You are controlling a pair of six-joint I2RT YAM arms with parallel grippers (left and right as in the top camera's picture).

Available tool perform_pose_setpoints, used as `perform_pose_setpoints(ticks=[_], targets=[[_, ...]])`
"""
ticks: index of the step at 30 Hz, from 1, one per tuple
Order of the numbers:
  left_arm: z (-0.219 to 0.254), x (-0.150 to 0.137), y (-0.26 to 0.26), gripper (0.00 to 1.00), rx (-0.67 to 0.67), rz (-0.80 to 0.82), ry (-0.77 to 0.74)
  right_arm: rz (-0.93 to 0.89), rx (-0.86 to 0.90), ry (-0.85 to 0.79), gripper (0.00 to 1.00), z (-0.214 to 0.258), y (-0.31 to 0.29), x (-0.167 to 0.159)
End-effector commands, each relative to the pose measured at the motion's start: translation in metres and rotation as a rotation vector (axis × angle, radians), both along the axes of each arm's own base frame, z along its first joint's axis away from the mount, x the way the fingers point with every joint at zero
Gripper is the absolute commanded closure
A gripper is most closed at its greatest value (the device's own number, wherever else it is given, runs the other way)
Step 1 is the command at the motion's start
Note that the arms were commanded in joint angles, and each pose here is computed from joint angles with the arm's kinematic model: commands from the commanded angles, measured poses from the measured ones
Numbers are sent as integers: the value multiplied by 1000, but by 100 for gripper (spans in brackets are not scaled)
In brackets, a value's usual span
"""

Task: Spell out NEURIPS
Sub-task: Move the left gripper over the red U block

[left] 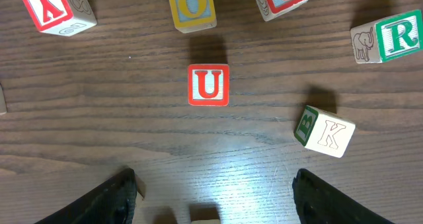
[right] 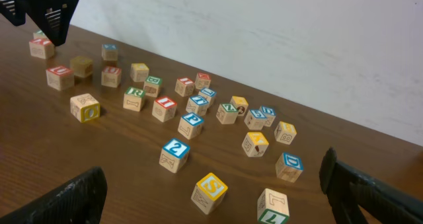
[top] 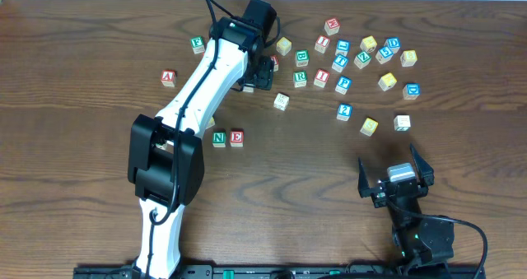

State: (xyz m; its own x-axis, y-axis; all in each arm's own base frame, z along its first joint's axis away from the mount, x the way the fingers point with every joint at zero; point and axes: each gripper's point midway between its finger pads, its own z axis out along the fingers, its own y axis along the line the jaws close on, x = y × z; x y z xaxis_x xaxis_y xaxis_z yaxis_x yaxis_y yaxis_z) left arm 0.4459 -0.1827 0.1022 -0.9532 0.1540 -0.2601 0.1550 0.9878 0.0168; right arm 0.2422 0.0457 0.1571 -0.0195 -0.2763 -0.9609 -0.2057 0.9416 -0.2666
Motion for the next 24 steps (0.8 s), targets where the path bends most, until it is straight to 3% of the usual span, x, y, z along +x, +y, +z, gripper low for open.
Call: perform_pose_setpoints(ticks=[1, 12, 24], targets=[[2, 5, -1, 26, -4, -4, -8, -21, 13, 4, 1, -1, -4, 1], [-1, 8, -2, 26, -2, -22, -16, -21, 13, 3, 1, -1, -4, 1], [-43, 9, -2, 25, 29, -26, 55, -21, 13, 3, 1, -1, -4, 1]])
